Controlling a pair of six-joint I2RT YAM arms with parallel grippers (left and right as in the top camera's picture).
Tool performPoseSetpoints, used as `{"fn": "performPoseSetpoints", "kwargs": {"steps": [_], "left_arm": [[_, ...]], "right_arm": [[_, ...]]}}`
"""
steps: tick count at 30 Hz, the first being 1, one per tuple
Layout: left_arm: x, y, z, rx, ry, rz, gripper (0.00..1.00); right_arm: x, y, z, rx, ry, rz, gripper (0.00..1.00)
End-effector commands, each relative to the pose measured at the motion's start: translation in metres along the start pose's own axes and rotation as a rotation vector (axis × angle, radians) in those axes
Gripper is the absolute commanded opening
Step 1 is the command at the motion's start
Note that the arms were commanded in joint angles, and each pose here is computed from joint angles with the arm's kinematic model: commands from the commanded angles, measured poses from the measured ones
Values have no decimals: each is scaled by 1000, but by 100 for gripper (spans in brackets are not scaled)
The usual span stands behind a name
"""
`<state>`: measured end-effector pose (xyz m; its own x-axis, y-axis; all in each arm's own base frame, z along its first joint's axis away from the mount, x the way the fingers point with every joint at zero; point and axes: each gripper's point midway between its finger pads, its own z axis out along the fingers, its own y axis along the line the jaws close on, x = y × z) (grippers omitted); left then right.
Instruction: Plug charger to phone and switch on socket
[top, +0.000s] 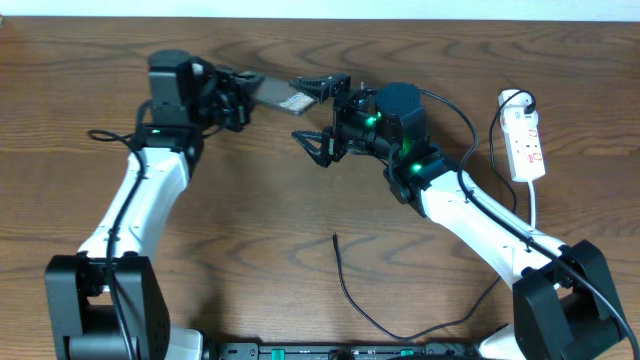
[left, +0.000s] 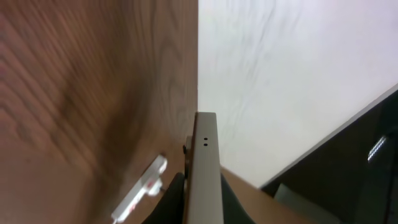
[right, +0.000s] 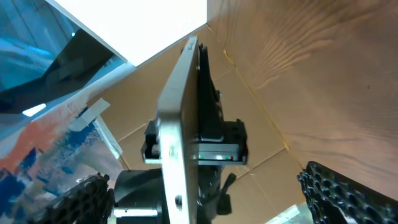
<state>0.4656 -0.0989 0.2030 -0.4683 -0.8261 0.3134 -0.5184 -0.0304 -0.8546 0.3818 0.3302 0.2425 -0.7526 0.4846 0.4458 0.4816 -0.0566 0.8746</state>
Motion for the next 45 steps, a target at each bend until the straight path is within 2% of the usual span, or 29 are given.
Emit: {"fn": "performPoseSetpoints", "kwargs": {"steps": [1, 6, 8, 12, 15, 18, 22, 26, 34, 37, 41, 45], "left_arm": [[-22, -16, -17, 43, -4, 54, 7], [-46, -21, -48, 91, 44, 186, 7], [-53, -24, -63, 123, 78, 299, 7], [-55, -26, -91, 198, 163, 486, 8], [-56, -28, -107, 247, 202, 575, 7], [-59, -28, -117, 273, 208, 628, 7], [-64, -28, -122, 281, 198, 645, 8], [-62, -28, -124, 290, 208, 670, 8], [-61, -28, -124, 291, 211, 669, 7], [-61, -28, -124, 291, 212, 668, 7], [-61, -26, -123, 289, 212, 664, 7], [-62, -22, -122, 285, 215, 656, 7]], "right_arm": [[-4, 10, -3, -19, -9, -139, 98], [-20, 17, -10, -27, -40, -394, 99], [-26, 19, -15, -26, -45, -540, 99], [-32, 22, -19, -24, -50, -789, 99], [-29, 19, -19, -13, -32, -913, 99], [-31, 3, -18, 64, -11, -913, 99], [-38, -29, -23, 265, 11, -920, 99], [-42, -79, -43, 589, 6, -936, 99], [-25, -174, -84, 1094, 23, -991, 99], [-7, -194, -82, 1146, 70, -1047, 99], [14, -200, -67, 1111, 107, -1115, 99], [9, -202, -64, 1143, -26, -1095, 99]]}}
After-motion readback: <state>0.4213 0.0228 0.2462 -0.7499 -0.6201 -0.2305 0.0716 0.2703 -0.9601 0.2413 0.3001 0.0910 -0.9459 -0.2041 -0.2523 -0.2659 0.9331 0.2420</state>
